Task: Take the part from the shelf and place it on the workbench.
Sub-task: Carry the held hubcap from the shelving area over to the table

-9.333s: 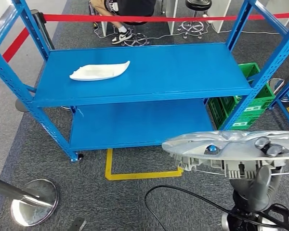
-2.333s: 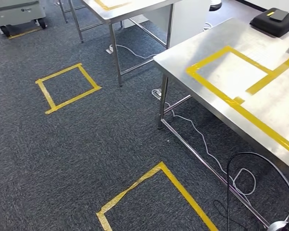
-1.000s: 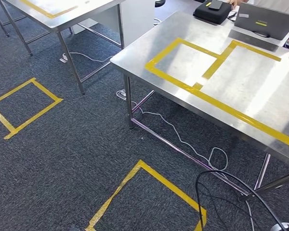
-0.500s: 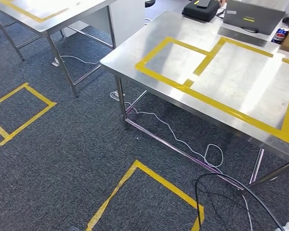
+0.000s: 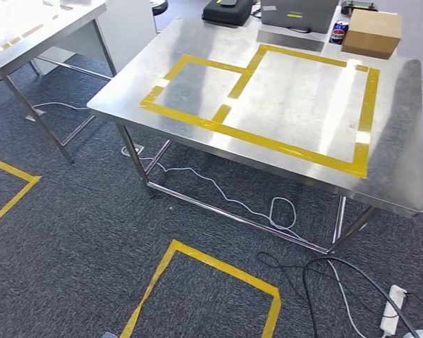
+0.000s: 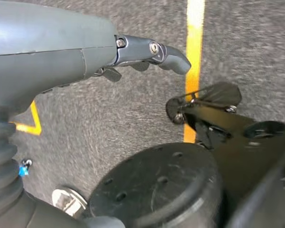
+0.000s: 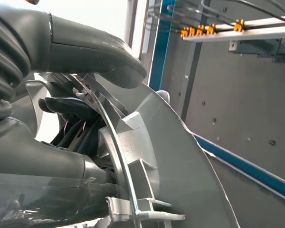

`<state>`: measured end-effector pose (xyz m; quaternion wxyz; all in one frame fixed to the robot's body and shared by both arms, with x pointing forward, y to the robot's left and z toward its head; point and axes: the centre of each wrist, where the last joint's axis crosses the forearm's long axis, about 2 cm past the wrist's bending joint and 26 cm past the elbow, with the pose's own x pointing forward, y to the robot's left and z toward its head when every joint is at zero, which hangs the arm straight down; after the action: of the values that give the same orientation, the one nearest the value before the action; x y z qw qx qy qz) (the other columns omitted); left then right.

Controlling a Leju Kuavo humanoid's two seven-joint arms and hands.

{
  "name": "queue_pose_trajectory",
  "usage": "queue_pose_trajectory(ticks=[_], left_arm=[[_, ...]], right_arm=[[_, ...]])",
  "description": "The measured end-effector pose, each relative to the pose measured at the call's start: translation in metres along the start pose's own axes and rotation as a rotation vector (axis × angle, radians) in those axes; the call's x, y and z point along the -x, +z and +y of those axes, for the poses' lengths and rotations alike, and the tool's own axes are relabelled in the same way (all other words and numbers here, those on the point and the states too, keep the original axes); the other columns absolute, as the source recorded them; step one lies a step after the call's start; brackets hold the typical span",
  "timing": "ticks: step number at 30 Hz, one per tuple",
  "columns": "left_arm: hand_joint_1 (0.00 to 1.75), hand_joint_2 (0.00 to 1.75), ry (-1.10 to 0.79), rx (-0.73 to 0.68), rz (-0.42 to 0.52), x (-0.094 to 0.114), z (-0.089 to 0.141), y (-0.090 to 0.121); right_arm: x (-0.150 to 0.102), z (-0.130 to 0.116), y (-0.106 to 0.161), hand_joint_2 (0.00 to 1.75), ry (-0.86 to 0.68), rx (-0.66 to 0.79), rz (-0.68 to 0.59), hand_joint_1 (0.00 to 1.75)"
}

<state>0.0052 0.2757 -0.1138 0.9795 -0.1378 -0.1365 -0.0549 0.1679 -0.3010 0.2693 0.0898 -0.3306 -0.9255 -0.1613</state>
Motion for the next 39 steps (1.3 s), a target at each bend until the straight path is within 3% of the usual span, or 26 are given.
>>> queue_pose_trajectory(ticks=[39], left_arm=[[0.00,1.75,-0.041,-0.011,0.006,0.005,0.001,0.001]], right_arm=[[0.011,-0.009,-0.004,1.75,0.036,0.048,0.020,1.75]])
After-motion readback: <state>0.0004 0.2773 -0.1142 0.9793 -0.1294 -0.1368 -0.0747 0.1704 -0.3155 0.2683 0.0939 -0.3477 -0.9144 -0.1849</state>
